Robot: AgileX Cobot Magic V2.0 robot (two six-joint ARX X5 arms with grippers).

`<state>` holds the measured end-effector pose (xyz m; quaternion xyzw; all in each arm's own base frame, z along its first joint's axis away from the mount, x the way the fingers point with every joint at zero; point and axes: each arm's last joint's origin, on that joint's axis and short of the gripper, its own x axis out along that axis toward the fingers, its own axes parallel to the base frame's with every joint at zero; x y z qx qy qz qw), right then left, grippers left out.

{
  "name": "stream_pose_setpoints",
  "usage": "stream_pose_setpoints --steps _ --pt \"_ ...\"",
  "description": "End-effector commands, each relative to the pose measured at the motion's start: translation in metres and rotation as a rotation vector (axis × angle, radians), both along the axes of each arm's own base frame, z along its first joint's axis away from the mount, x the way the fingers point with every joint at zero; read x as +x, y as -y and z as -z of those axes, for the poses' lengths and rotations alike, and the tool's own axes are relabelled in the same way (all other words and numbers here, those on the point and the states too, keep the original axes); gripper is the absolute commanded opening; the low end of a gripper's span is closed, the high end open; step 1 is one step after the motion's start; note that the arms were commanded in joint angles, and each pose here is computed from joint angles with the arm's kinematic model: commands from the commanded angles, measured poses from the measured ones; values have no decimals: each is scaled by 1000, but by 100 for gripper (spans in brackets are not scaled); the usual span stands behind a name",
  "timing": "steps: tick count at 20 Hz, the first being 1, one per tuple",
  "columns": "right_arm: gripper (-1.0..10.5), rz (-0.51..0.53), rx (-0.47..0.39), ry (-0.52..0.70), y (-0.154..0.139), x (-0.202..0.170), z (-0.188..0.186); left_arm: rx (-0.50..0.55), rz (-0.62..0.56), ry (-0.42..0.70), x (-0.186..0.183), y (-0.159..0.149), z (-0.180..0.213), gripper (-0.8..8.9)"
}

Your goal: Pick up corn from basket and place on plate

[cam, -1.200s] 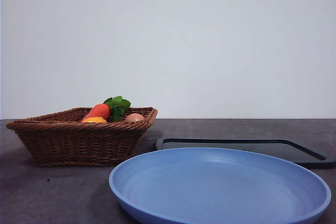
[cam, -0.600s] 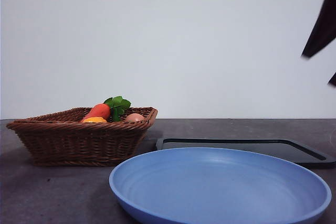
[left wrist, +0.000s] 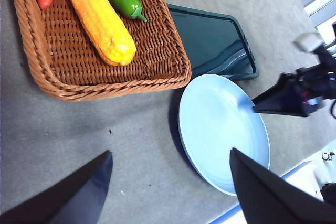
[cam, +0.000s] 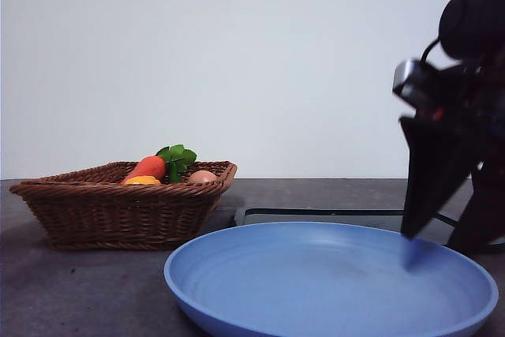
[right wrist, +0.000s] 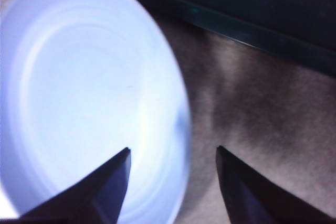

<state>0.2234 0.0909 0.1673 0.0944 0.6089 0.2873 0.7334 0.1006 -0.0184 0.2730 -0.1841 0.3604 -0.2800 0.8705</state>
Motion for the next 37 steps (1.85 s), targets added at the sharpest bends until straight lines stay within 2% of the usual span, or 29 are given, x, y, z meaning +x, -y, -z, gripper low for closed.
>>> stream_pose_setpoints --steps 1,7,14,20,23,29,33,37 --pt "205 -5 -5 -14 -5 6 6 -2 11 27 1 0 -6 365" --pt "10 -13 -5 -9 -6 9 10 -2 10 21 2 0 -6 365" --pt "2 -10 9 26 -6 9 1 -26 -10 -22 14 1 -6 364" --pt "2 -12 57 171 2 -12 -59 -53 -12 -53 46 11 -2 364" --pt "2 -10 81 246 10 -33 -88 21 -14 -74 66 25 -1 364" --pt "2 30 131 402 26 -63 -129 233 -83 -127 122 64 -4 364" --pt "2 50 142 451 33 -72 -141 343 -78 -190 165 96 10 364" --pt "2 53 142 455 35 -76 -142 515 -106 -296 209 121 31 365"
